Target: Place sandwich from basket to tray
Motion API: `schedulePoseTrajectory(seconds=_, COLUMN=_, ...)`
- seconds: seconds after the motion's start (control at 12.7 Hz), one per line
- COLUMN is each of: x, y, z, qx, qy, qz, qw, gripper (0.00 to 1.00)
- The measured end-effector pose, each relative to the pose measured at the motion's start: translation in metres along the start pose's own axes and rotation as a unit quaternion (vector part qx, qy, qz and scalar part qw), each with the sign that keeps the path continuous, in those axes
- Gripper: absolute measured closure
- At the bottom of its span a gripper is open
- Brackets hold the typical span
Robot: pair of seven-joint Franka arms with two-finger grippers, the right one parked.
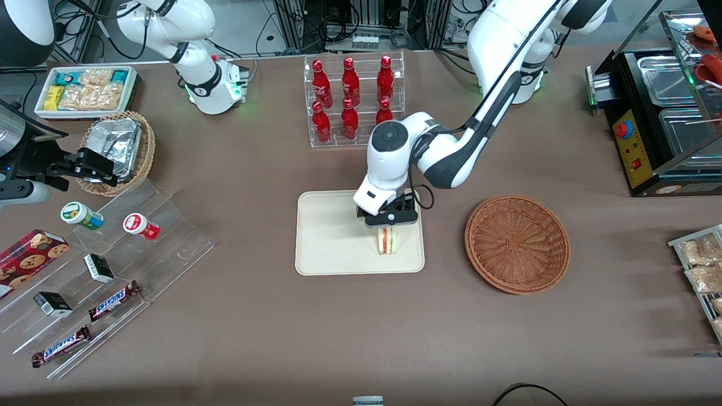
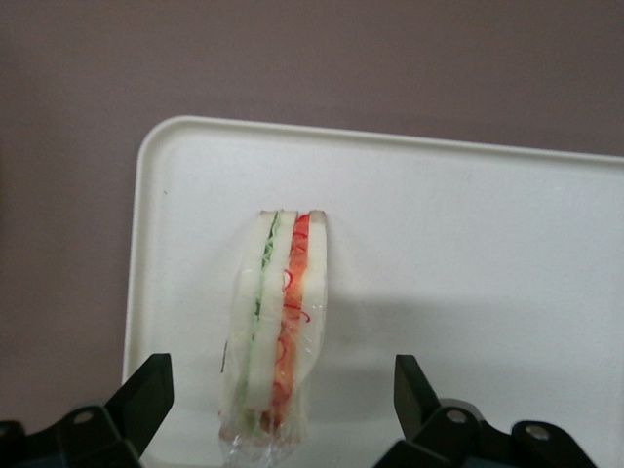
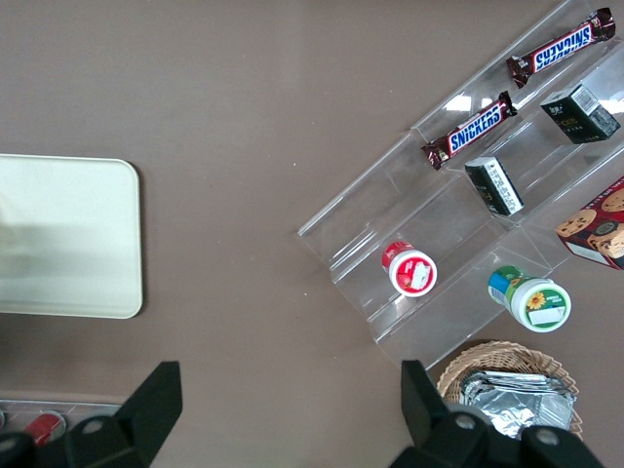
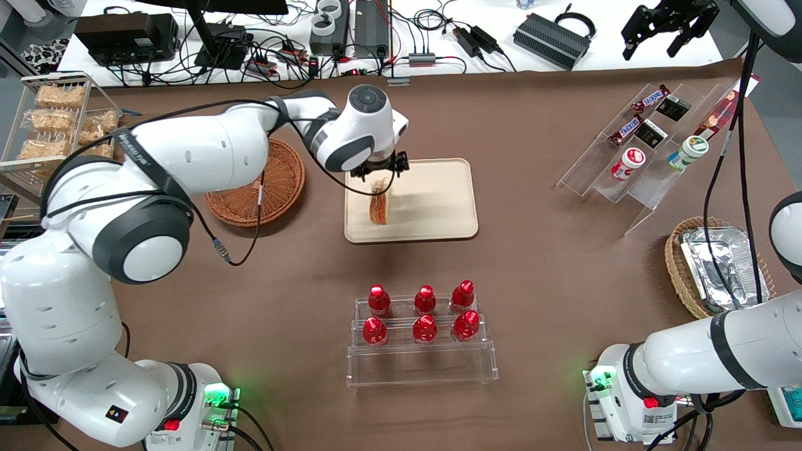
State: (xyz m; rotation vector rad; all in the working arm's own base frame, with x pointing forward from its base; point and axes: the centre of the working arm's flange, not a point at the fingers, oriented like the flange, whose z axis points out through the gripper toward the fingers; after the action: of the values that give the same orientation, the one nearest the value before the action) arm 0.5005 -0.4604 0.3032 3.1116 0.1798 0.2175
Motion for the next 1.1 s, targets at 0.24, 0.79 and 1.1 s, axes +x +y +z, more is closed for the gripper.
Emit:
schedulePoseTrajectory(seconds=0.24, x=0.027, y=-0.031, z=-0.054, qx=0.026, qy=0.015, qz=-0.002, qw=0.9996, gripper=0.0)
schedulePoseTrajectory(seconds=0.79, x=0.064, y=-0.103, z=-0.189, qx=0.027, qy=0.065, qz=-0.056, qw=0.996, gripper=0.0)
schedulePoseTrajectory(seconds=1.1, x=0.078, y=-0.165, z=-0.246, qx=0.03, qy=0.04, qz=-0.032, qw=0.9982, gripper=0.0)
